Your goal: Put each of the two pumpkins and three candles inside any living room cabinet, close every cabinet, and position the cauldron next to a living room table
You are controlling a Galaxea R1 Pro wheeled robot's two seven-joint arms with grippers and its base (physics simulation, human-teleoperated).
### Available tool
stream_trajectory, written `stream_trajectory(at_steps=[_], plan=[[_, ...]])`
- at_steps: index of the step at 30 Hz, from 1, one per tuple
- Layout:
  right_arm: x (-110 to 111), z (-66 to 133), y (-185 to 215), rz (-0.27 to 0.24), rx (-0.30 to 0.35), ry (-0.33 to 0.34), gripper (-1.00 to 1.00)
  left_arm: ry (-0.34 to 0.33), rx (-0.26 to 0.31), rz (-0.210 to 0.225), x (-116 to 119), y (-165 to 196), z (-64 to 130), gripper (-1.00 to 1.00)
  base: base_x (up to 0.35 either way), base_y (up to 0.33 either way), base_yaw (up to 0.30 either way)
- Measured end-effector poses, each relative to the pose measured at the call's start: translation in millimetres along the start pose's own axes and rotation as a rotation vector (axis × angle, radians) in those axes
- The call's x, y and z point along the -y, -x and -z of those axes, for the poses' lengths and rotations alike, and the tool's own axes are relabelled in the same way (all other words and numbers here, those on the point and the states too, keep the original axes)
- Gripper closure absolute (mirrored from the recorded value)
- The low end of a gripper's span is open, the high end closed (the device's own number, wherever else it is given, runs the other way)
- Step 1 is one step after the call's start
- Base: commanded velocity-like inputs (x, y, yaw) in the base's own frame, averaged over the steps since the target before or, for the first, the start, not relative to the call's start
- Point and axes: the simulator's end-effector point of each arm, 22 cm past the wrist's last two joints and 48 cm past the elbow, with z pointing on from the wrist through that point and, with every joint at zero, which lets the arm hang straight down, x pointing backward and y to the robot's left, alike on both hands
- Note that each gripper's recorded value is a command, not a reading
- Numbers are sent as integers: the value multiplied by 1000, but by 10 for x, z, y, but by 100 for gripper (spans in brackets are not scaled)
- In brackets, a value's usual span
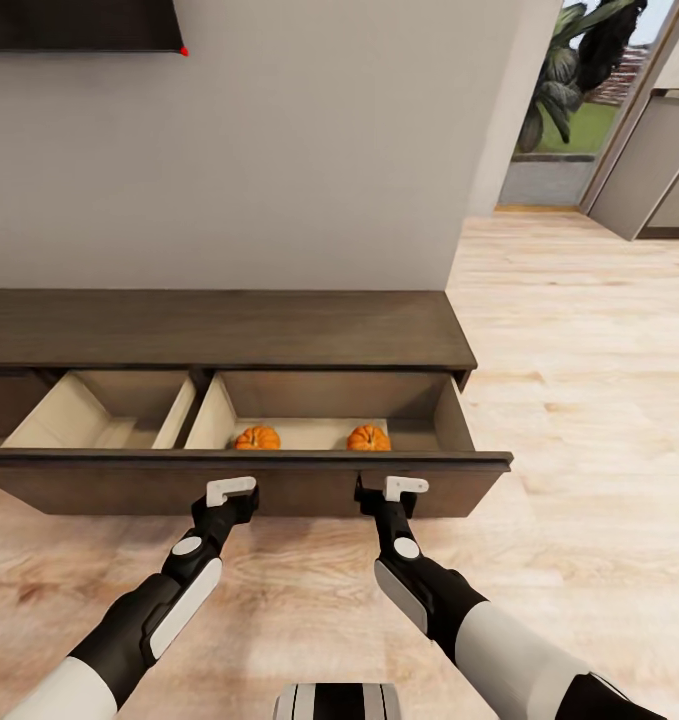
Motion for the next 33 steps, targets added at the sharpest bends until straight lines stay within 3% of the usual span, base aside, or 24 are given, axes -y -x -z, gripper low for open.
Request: stream_trajectory(at_steps=[33], plan=[[-3, 1, 0, -2, 0, -1, -100, 1, 0, 2, -10, 2, -1, -100, 210, 0, 0]])
